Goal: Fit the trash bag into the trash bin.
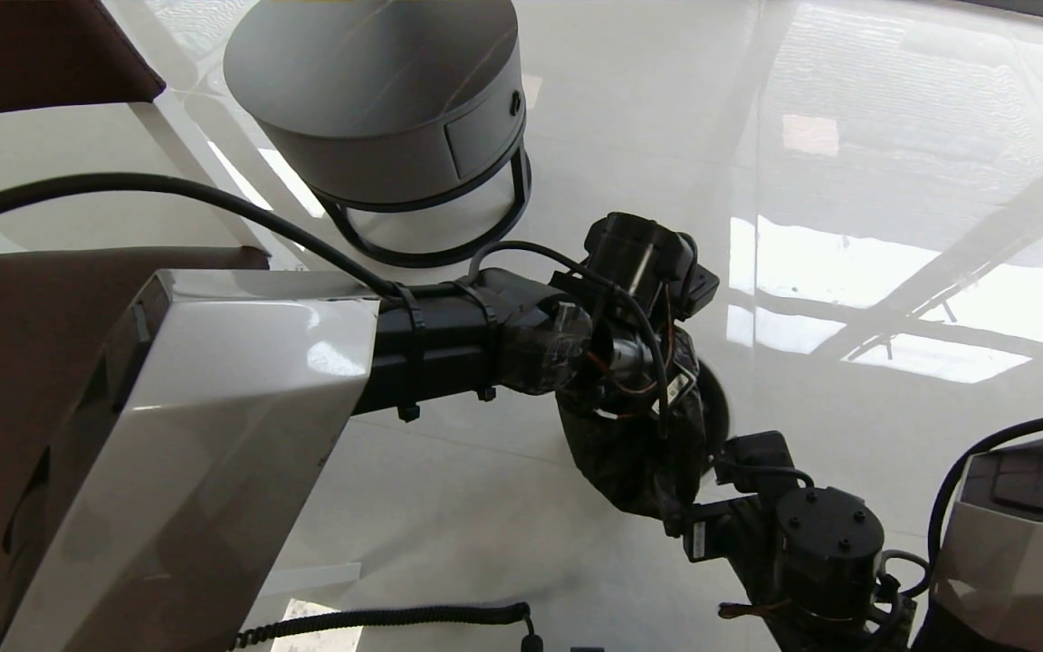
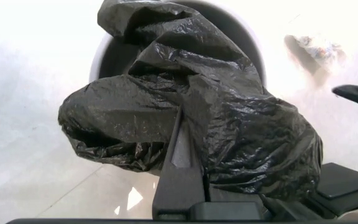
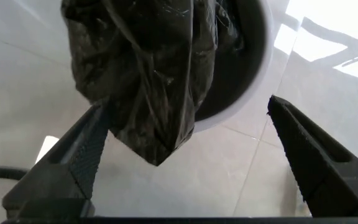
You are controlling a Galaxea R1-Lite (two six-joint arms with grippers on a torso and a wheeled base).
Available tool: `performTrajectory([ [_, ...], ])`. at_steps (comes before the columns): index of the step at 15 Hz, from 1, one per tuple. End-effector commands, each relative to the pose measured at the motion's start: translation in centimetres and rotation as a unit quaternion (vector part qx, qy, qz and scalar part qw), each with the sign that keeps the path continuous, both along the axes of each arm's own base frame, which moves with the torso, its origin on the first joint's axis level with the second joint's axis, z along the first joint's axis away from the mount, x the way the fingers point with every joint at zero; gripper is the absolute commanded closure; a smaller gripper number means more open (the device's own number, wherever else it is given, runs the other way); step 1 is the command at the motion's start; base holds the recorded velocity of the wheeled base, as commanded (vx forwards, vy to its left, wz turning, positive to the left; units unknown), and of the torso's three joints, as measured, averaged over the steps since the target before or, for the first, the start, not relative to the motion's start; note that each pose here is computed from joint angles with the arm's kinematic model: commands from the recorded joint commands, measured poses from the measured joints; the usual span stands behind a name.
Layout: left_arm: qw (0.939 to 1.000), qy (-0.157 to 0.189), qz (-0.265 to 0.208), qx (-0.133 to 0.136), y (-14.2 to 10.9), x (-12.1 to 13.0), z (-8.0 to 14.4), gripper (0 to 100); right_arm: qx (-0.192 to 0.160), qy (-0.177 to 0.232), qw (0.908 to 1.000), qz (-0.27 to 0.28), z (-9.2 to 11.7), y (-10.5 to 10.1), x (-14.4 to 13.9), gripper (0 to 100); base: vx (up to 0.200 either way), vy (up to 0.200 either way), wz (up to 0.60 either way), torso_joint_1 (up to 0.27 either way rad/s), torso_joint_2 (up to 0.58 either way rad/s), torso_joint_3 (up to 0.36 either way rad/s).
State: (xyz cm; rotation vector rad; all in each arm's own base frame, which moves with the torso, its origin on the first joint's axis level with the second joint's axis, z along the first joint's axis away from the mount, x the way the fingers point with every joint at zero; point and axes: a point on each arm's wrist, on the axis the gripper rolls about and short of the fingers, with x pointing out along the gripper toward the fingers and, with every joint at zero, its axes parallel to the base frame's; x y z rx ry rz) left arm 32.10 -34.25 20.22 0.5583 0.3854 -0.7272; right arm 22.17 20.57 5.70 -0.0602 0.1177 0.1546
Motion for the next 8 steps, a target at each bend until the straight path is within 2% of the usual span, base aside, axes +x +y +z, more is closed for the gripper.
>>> performTrajectory([
  [1, 1.0, -0.001, 0.001, 0.001, 0.0, 0.0, 0.0, 100, -0.014, 0.006, 0.9998, -0.016, -1.4, 0.1, 1.6, 0, 0.0, 0.0, 0.0, 0.0, 0.0, 0.0],
  [2, 1.0, -0.001, 0.001, 0.001, 0.0, 0.0, 0.0, 100, -0.016, 0.005, 0.9996, -0.024, -1.6, 0.0, 2.2, 0, 0.0, 0.0, 0.0, 0.0, 0.0, 0.0],
  [3, 1.0, -0.001, 0.001, 0.0, 0.0, 0.0, 0.1, 100, -0.013, 0.001, 0.9995, -0.029, -1.5, 0.0, 2.6, 100, 0.0, 0.0, 0.0, 0.0, 0.0, 0.0],
  [8, 1.0, -0.001, 0.003, 0.001, 0.0, 0.0, 0.0, 100, -0.014, -0.003, 0.9988, -0.046, -1.2, -0.9, 3.3, 100, 0.0, 0.0, 0.0, 0.0, 0.0, 0.0],
])
